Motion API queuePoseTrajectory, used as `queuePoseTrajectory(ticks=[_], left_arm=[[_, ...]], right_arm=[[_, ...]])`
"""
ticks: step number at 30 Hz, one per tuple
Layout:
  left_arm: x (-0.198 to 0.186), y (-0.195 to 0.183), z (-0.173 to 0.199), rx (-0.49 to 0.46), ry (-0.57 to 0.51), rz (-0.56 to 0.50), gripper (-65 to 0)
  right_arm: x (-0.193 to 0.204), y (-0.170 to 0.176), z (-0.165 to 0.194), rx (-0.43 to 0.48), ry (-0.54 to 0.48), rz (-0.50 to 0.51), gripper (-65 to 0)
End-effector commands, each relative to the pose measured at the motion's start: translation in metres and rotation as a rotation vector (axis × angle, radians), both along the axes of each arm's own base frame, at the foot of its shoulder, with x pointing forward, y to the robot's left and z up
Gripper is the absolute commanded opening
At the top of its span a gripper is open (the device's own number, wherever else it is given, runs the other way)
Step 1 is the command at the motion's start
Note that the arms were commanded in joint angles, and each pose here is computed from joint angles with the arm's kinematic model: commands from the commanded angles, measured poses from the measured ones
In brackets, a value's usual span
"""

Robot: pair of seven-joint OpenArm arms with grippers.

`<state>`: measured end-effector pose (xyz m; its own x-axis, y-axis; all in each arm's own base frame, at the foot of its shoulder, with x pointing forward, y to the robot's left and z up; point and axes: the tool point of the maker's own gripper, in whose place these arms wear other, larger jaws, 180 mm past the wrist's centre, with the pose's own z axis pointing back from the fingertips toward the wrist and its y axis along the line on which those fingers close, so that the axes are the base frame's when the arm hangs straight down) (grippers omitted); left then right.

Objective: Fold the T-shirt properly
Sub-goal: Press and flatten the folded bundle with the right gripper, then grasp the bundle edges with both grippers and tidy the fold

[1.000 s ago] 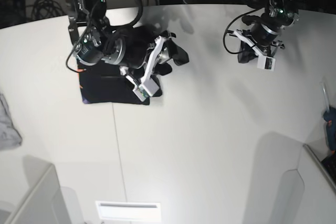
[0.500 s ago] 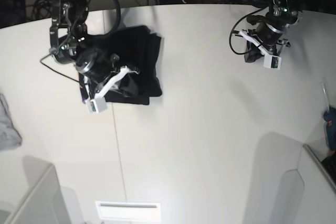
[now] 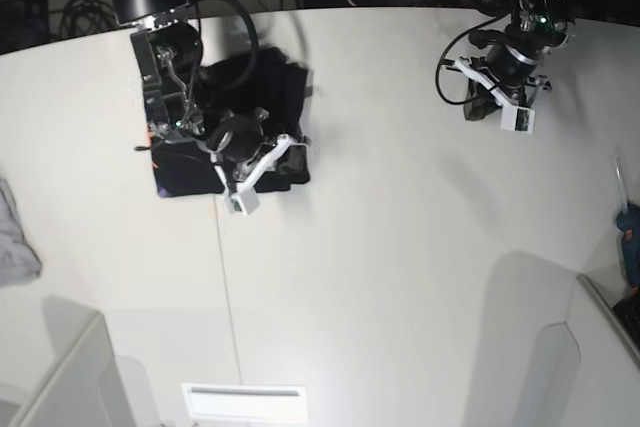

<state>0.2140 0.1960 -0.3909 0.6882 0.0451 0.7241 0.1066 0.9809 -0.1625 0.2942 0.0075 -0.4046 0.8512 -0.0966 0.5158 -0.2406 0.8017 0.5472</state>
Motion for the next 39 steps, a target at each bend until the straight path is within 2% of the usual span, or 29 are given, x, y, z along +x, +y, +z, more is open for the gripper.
queuePoseTrajectory(ticks=[1,4,10,13,15,17,18,23,24,26,28,32,39], left_arm=[[0.006,-0.001,0.010,-0.002,-0.041,-0.009,-65.0],[0.007,-0.014,0.010,-0.017,-0.040,-0.043,-65.0],[0.011,-0.055,0.018,-0.066,-0.067,-0.142,-65.0],[0.018,-0.085,0.036,-0.193,-0.112,-0.181,-65.0],[0.023,-0.102,0.047,-0.324,-0.134,-0.184,-65.0],[0.026,-0.113,0.052,-0.415,-0.132,-0.200,-65.0],[0.026,-0.120,0.053,-0.445,-0.126,-0.216,-60.4],[0.027,-0.151,0.045,-0.529,-0.080,-0.275,-25.3],[0.027,-0.154,0.041,-0.535,-0.067,-0.280,-19.6],[0.028,-0.161,0.033,-0.544,-0.042,-0.293,-12.7],[0.029,-0.171,0.026,-0.553,-0.021,-0.314,-9.4],[0.030,-0.195,0.018,-0.584,0.011,-0.359,-9.4],[0.040,-0.218,0.000,-0.641,0.064,-0.324,-9.4]], right_arm=[[0.011,0.009,0.019,0.038,-0.057,0.007,-65.0],[0.013,0.015,0.036,0.056,-0.103,0.019,-65.0],[0.005,0.015,0.089,0.084,-0.259,0.046,-65.0],[0.006,-0.011,0.110,0.076,-0.321,-0.018,-65.0],[0.008,-0.038,0.113,0.054,-0.331,-0.094,-65.0],[0.010,-0.066,0.110,0.029,-0.327,-0.168,-65.0],[0.009,-0.079,0.107,0.015,-0.322,-0.200,-65.0],[-0.002,-0.125,0.092,-0.077,-0.290,-0.254,-65.0],[-0.005,-0.131,0.090,-0.091,-0.283,-0.261,-65.0],[-0.007,-0.139,0.088,-0.104,-0.275,-0.277,-65.0],[-0.011,-0.149,0.085,-0.117,-0.268,-0.301,-65.0],[-0.015,-0.156,0.087,-0.129,-0.296,-0.274,-65.0],[-0.022,-0.179,0.086,-0.160,-0.295,-0.313,-65.0]])
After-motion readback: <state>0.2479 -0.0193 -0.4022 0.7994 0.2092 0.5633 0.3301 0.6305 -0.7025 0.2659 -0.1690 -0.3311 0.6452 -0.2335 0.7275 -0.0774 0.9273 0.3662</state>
